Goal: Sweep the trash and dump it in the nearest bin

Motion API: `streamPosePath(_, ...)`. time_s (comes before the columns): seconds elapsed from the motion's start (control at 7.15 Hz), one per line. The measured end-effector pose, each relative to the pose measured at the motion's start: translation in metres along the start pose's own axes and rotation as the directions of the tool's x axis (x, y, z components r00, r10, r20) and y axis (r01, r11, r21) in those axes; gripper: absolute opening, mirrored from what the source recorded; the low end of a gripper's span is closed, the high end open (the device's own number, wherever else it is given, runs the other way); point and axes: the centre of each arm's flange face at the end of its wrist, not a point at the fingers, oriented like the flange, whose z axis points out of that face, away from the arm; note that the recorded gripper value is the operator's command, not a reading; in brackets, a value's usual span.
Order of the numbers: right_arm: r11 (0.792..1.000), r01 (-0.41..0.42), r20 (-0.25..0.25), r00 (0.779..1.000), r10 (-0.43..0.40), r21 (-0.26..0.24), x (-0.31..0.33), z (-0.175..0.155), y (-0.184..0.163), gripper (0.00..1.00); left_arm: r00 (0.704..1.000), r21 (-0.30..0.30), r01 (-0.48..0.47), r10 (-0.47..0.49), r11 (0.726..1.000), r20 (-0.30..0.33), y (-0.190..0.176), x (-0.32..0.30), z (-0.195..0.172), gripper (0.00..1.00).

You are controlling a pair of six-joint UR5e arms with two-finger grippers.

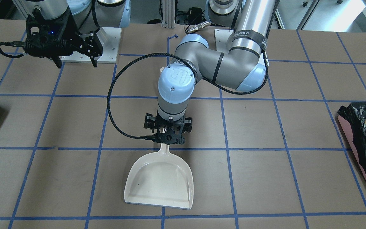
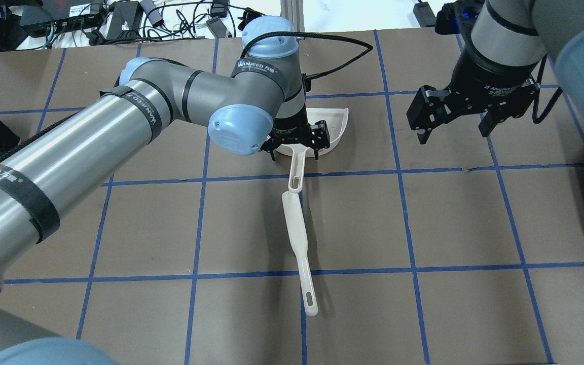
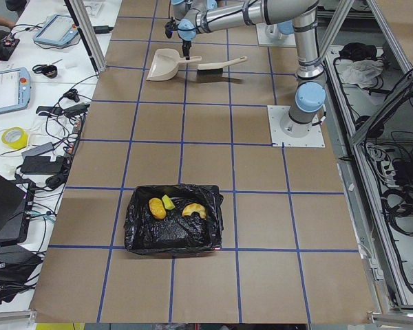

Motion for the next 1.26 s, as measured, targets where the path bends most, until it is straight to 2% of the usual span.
streamPosePath(0.42, 1.0, 0.002, 0.0, 1.0, -0.002, -0.001, 0.0, 0.0, 0.0, 1.0, 1.0, 0.047, -0.007, 0.006, 0.999, 0.031, -0.031, -0.097, -0.056, 1.0)
streamPosePath(0.7, 1.0, 0.001, 0.008, 1.0, -0.001, -0.008, -0.001, 0.003, 0.001, 1.0, 0.996, 0.091, 0.067, -0.072, 0.994, 0.052, -0.034, -0.178, -0.111, 1.0)
streamPosePath(0.98, 1.0, 0.002, 0.015, 1.0, -0.002, -0.013, -0.002, 0.004, 0.002, 1.0, 0.995, 0.108, 0.07, -0.077, 0.992, 0.062, -0.018, -0.233, -0.157, 1.0)
streamPosePath(1.26, 1.0, 0.004, 0.017, 1.0, -0.004, -0.015, -0.003, 0.005, 0.002, 1.0, 0.997, 0.134, 0.044, -0.053, 0.99, 0.064, 0.017, -0.239, -0.197, 1.0)
